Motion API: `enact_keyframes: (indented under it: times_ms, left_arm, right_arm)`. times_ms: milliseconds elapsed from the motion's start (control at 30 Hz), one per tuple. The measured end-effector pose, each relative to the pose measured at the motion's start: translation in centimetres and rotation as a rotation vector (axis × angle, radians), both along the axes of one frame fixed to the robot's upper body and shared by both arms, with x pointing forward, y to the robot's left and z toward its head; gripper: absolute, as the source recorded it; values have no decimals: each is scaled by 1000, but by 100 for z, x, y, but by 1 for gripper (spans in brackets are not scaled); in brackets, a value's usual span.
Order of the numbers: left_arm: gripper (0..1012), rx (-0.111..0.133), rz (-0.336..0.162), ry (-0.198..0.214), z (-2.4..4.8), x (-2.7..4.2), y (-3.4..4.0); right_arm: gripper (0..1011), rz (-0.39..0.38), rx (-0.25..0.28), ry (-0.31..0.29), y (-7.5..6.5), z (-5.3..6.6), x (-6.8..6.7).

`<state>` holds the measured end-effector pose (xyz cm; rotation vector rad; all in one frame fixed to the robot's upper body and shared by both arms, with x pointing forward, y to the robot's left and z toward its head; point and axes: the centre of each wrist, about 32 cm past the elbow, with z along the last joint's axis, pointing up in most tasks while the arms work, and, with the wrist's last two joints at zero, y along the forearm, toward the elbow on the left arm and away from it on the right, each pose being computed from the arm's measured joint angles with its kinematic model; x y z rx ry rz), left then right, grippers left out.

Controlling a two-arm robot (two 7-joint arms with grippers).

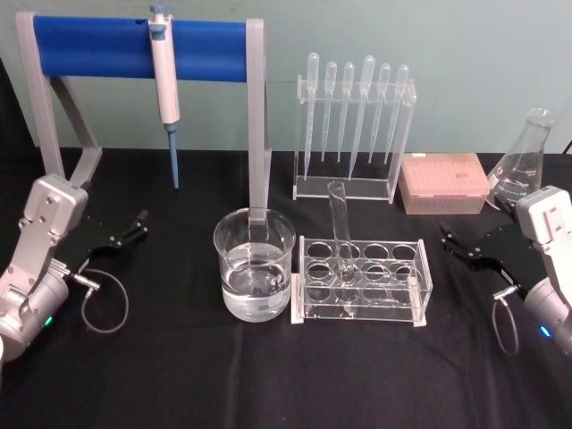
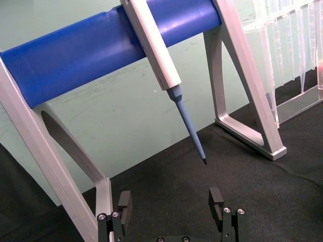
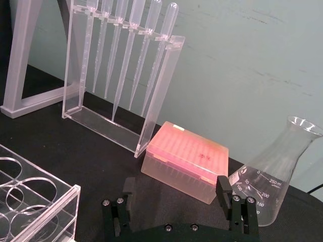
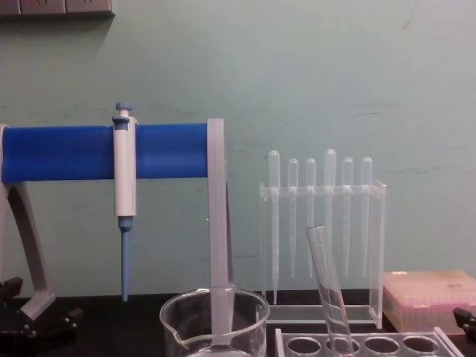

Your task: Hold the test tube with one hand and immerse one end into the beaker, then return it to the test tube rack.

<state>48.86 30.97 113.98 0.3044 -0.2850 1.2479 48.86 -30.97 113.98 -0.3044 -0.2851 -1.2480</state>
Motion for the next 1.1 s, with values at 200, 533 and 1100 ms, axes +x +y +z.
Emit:
enact_keyframes:
  times_ms: [200, 533, 1100]
  left_arm:
    - [1000, 0, 0, 0, 0, 0, 0]
    - [1000, 0, 0, 0, 0, 0, 0]
    - [1000, 0, 0, 0, 0, 0, 0]
  right_arm:
    - [1004, 0, 0, 0, 0, 0, 0]
    - [1004, 0, 0, 0, 0, 0, 0]
    - [1004, 1, 2, -10, -7, 29, -53]
